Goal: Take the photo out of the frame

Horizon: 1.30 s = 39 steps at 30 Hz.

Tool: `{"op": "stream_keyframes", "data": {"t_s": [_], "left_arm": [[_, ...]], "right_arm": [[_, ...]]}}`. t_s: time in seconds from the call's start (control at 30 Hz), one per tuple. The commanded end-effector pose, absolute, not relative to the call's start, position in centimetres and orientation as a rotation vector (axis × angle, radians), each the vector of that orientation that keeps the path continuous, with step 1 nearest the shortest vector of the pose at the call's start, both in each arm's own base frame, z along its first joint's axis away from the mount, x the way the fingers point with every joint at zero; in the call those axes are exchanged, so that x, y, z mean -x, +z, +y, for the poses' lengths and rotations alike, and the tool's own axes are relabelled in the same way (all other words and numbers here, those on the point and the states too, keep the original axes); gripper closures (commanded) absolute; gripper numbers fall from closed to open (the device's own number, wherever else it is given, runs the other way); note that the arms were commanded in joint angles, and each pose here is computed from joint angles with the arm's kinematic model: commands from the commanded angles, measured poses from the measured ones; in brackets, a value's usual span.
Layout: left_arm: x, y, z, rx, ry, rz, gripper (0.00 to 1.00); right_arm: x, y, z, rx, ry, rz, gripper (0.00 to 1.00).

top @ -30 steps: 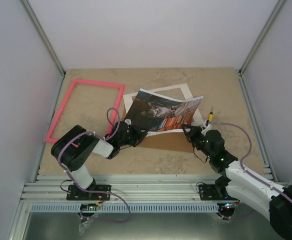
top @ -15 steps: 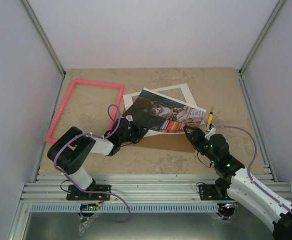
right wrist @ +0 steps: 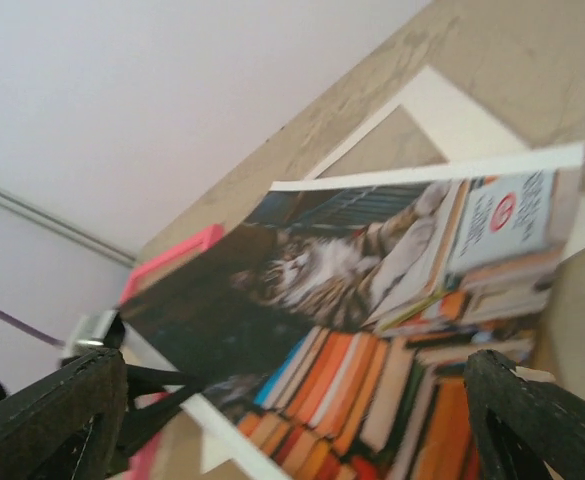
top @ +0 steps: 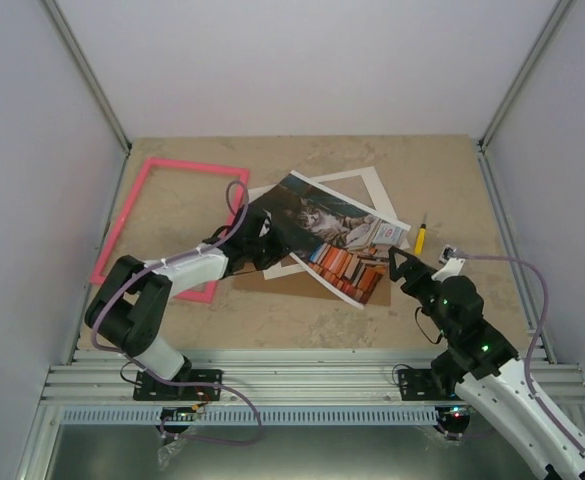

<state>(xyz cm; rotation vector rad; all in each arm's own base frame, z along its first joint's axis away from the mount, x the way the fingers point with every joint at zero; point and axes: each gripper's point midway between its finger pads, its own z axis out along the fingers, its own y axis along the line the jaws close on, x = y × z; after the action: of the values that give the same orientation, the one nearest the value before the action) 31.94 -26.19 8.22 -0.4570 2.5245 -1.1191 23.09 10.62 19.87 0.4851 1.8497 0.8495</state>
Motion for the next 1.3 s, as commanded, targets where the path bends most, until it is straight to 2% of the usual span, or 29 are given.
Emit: {"op": "stream_keyframes", "data": {"t_s": [0.0,0.17,0.53,0.73,0.9,1.03,1.27], "left_arm": [[-30.0,7.2,-23.6,0.221,-0.816,2.734,1.00],[-29.7,7.3,-22.4,-0.038,-0.602,2.847,1.00],[-28.4,8.2,-20.8,-0.367,-0.431,2.913,1.00],[-31.9,6.6,-18.2,-0.381,-0.056,2.922,1.00],[-34.8,5.7,-17.1,-0.410,0.152,2.893,1.00],[-36.3,5.2,-17.0,-0.453,0.242,2.879,1.00],[-38.0,5.0,-17.8,-0.555,0.254,2.849,0.98]], "right_arm": [[-23.2,19.7,8.5,-0.392,0.634,1.831,0.07],[-23.3,19.7,8.8,-0.308,0.611,1.787,0.07],[-22.7,20.1,8.9,-0.208,0.608,1.722,0.07],[-22.7,19.9,9.8,-0.165,0.633,1.740,0.07],[-22.6,19.9,9.9,-0.156,0.636,1.743,0.07],[-22.6,19.8,9.8,-0.160,0.633,1.741,0.07],[-22.7,19.4,10.0,-0.153,0.629,1.757,0.07]]}}
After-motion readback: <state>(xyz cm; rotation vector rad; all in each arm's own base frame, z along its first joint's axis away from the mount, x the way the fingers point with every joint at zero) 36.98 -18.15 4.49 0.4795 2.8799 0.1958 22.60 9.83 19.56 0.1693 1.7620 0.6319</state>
